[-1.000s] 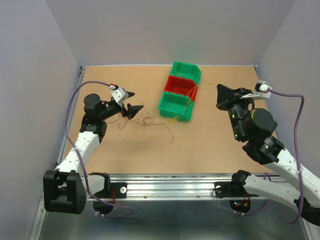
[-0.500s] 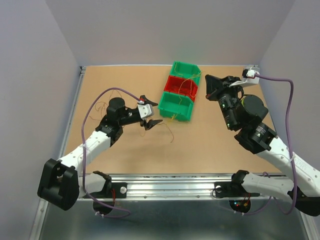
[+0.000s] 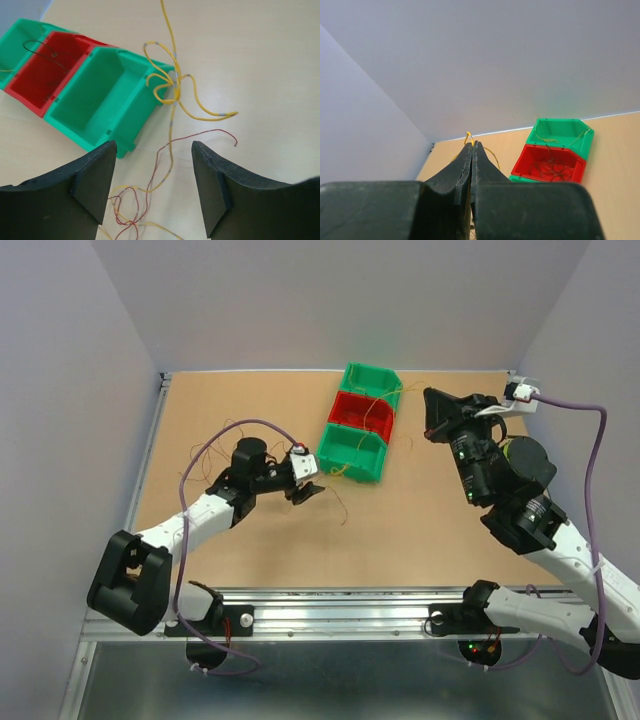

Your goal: Untangle the cables

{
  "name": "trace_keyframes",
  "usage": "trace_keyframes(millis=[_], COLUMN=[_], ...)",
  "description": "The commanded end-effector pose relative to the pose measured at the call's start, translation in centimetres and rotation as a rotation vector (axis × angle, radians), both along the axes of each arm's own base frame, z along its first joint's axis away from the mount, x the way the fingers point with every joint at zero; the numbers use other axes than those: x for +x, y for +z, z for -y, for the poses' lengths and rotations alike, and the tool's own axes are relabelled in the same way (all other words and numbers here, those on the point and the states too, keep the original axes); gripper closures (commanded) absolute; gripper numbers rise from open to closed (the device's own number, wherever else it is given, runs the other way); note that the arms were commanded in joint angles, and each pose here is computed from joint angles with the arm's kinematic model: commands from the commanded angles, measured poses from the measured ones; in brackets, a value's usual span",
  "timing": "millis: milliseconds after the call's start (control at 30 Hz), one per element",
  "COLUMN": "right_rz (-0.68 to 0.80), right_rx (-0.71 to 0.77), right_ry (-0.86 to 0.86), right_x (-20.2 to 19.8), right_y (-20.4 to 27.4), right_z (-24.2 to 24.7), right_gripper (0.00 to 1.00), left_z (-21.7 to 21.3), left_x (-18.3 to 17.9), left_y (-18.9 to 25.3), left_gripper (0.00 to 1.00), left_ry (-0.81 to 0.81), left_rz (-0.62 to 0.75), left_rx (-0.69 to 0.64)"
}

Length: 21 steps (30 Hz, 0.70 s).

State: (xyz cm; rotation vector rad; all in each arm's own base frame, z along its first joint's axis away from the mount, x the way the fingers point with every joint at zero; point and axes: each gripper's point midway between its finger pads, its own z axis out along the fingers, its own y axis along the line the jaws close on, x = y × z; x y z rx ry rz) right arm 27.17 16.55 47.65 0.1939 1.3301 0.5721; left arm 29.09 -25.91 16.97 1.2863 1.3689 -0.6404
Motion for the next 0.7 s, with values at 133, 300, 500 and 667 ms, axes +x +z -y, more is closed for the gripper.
trace_keyframes(millis=[133,300,500,667], right_rz=[0.08,0.084,0.042,0.125], right_rx=[0.072,0.077,0.039,0.117], right_ry=[-0.034,-0.068,-0.336,-0.41], right_x=[-0.8,-0.7,0.5,-0.6], right_y=[3.9,4.5,5.3,7.9], right_z=[1.7,2.4,6.3,8.6], right_gripper=[0.99,1.0,1.0,0.99], left_z=[1.6,2.0,0.4,-4.0], left_x=[-0.5,0.4,4.2,8.3], left_y=[-0.8,-2.5,-3.3,-2.1], left_gripper=[0.6,1.0,1.0,1.0], left_ry=[-0.092,-0.081,0.101,0.273], left_rz=[-0.033,-0.09,-0.191,-0.266], left_rx=[0.035,0.082,0.08,-0.024])
